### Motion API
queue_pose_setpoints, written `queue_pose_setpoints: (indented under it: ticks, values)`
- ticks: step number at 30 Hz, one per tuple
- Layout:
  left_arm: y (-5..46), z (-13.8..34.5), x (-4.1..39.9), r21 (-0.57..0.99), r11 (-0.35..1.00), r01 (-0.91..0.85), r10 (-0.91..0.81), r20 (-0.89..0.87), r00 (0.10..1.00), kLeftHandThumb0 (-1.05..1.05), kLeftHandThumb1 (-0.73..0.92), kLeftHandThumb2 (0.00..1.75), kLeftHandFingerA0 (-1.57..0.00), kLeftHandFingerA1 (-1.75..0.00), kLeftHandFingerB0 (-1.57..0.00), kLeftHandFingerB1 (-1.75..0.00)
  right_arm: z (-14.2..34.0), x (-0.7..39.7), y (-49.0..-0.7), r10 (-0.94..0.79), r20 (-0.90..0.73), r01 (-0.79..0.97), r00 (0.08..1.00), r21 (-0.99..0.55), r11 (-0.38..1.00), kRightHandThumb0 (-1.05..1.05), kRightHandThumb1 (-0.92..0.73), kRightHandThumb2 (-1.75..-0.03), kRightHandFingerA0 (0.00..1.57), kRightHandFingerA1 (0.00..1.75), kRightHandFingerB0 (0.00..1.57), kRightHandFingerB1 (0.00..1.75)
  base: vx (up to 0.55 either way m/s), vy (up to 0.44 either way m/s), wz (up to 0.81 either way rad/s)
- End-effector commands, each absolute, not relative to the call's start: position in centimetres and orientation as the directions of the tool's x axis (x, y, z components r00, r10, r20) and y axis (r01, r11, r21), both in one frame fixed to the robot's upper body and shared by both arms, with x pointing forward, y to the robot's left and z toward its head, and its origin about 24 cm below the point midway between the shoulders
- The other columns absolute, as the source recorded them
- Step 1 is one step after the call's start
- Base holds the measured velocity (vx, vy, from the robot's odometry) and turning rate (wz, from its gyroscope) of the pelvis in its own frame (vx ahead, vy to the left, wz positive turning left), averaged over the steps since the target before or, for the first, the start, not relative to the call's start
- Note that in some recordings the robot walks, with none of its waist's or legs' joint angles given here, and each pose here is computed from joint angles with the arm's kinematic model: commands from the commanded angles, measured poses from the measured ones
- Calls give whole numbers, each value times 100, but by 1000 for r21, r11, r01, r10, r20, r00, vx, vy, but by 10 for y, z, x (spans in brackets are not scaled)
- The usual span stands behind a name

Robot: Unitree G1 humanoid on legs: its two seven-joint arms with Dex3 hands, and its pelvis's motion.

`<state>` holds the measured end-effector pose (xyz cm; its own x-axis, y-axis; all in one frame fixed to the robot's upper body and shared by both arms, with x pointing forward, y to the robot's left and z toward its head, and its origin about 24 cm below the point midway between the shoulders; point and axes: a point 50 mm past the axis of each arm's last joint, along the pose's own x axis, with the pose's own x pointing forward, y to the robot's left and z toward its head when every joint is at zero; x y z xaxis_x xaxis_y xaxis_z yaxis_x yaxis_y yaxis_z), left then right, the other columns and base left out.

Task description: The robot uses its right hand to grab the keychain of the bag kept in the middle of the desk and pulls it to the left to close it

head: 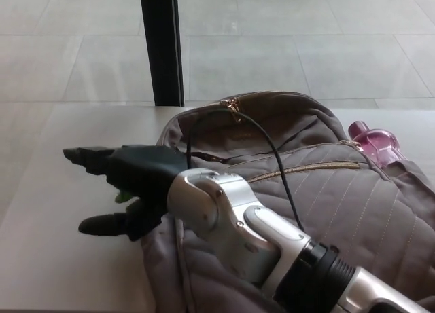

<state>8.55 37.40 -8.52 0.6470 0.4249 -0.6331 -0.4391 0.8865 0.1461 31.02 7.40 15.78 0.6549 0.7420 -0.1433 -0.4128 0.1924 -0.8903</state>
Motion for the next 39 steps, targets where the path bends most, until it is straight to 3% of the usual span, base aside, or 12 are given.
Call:
queue_pose_setpoints:
  ticks: [1, 14, 15, 16, 17, 20, 21, 22, 36, 37, 38, 39]
  values:
    - [380, -83, 76, 189, 879, -438, 448, -644, 621, -104, 83, 75, -70, -118, -39, -99, 212, 318, 65, 731, -226, -424, 644, -901, 95, -105, -92, -72, 0, 0, 0, 0, 0, 0, 0]
    - [381, -85, 73, 190, 876, -442, 448, -661, 603, -105, 80, 74, -77, -115, -37, -107, 330, 336, 19, 806, -258, -680, 532, -698, 225, -103, -92, -80, 0, 0, 0, 0, 0, 0, 0]
    - [381, -85, 73, 193, 875, -443, 451, -658, 603, -105, 80, 76, -79, -116, -40, -110, 341, 338, 9, 795, -251, -674, 553, -695, 250, -105, -79, -125, 0, 15, 0, 8, 0, 0, 0]
    - [381, -85, 74, 197, 874, -445, 455, -654, 604, -105, 80, 76, -79, -116, -40, -110, 355, 339, -4, 781, -238, -665, 578, -692, 281, -105, -79, -125, 0, 15, 0, 8, 0, 0, 0]
    - [380, -84, 74, 207, 877, -434, 455, -651, 608, -105, 82, 76, -78, -116, -39, -109, 366, 341, -15, 767, -238, -657, 596, -694, 295, -103, -92, -81, 0, 0, 0, 0, 0, 0, 0]
    - [379, -85, 74, 213, 881, -423, 450, -651, 611, -105, 84, 75, -78, -114, -38, -107, 381, 347, -51, 716, -175, -623, 676, -654, 429, -105, -92, -73, 0, 0, 0, 0, 0, 0, 0]
    - [379, -85, 74, 217, 882, -419, 451, -650, 612, -105, 84, 75, -80, -114, -40, -108, 385, 348, -65, 699, -146, -613, 700, -626, 483, -105, -77, -122, 0, 13, 0, 6, 0, 0, 0]
    - [379, -85, 74, 220, 882, -417, 451, -648, 613, -105, 83, 75, -80, -115, -41, -110, 387, 351, -88, 678, -96, -597, 729, -573, 562, -105, -73, -119, 0, 11, 0, 8, 0, 0, 0]
    - [384, -82, 74, 196, 869, -454, 463, -644, 609, -102, 80, 78, -73, -117, -36, -107, 325, 273, -400, -148, 81, 164, 986, -266, 950, -87, -70, -110, 6, 25, 9, 23, 0, 0, 0]
    - [384, -81, 74, 199, 871, -450, 463, -639, 614, -103, 79, 80, -71, -119, -36, -109, 318, 253, -421, -258, 86, 272, 962, -264, 925, -94, -88, -70, 10, 39, 14, 27, 0, 0, 0]
    - [385, -80, 74, 196, 873, -447, 460, -634, 621, -102, 79, 81, -72, -120, -36, -109, 312, 231, -441, -359, 89, 370, 929, -233, 899, -39, -40, -105, 1, 52, 0, 49, 0, 0, 0]
    - [385, -79, 74, 201, 874, -442, 460, -633, 622, -103, 80, 79, -74, -119, -36, -109, 308, 219, -452, -395, 86, 404, 915, -228, 886, -91, -90, -67, 11, 51, 16, 34, 0, 0, 0]
